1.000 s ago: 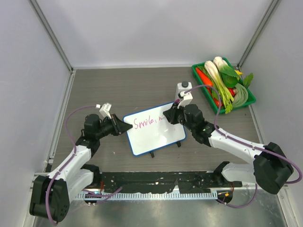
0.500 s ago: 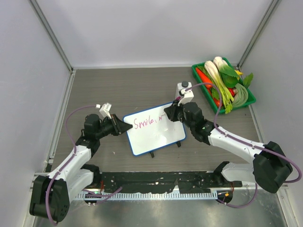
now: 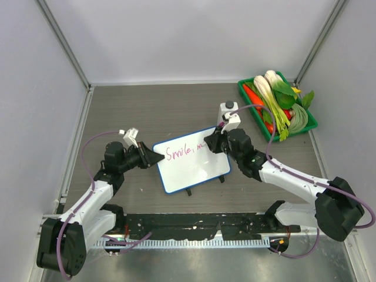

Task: Write a sentence on the whiteboard
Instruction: Write with the whiteboard marker on the whiteboard.

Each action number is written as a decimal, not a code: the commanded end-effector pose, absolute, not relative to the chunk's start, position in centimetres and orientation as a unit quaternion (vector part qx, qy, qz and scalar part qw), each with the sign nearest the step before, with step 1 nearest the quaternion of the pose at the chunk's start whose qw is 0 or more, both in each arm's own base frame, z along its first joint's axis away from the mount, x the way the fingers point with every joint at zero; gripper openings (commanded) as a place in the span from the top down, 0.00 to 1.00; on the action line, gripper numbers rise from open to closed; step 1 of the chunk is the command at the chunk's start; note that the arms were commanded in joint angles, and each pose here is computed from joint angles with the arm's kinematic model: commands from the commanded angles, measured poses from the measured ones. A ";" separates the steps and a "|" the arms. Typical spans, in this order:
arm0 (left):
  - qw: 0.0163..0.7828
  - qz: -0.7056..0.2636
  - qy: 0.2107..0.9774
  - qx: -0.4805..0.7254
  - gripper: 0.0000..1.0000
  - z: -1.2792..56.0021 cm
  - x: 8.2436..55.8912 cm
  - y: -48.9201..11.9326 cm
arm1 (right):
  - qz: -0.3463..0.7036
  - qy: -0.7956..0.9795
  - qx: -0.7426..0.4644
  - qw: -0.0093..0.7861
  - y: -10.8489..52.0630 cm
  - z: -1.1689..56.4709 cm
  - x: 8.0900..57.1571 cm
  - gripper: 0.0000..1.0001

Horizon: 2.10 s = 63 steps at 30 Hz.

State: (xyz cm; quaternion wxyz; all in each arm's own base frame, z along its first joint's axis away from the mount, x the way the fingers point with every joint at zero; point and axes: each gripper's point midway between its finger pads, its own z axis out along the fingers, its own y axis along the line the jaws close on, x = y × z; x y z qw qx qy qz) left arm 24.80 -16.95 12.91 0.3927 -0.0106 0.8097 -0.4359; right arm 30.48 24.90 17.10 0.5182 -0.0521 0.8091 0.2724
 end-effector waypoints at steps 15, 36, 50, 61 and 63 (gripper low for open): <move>0.427 -0.329 0.841 -0.036 1.00 9.6 26.5 -13.3 | 0.309 0.777 -0.040 0.548 24.6 21.6 29.7 0.99; 0.428 -0.330 0.841 -0.035 1.00 9.6 26.5 -13.3 | 0.259 0.803 -0.011 0.537 23.3 18.3 32.3 0.99; 0.428 -0.332 0.840 -0.035 1.00 9.6 26.4 -13.4 | 0.286 0.810 -0.038 0.510 24.1 17.0 30.7 0.99; 0.428 -0.332 0.840 -0.035 1.00 9.6 26.4 -13.4 | 0.269 0.815 -0.023 0.513 22.9 16.3 30.3 0.99; 0.428 -0.332 0.840 -0.034 1.00 9.6 26.4 -13.4 | 0.268 0.812 -0.020 0.518 22.9 16.7 30.6 0.99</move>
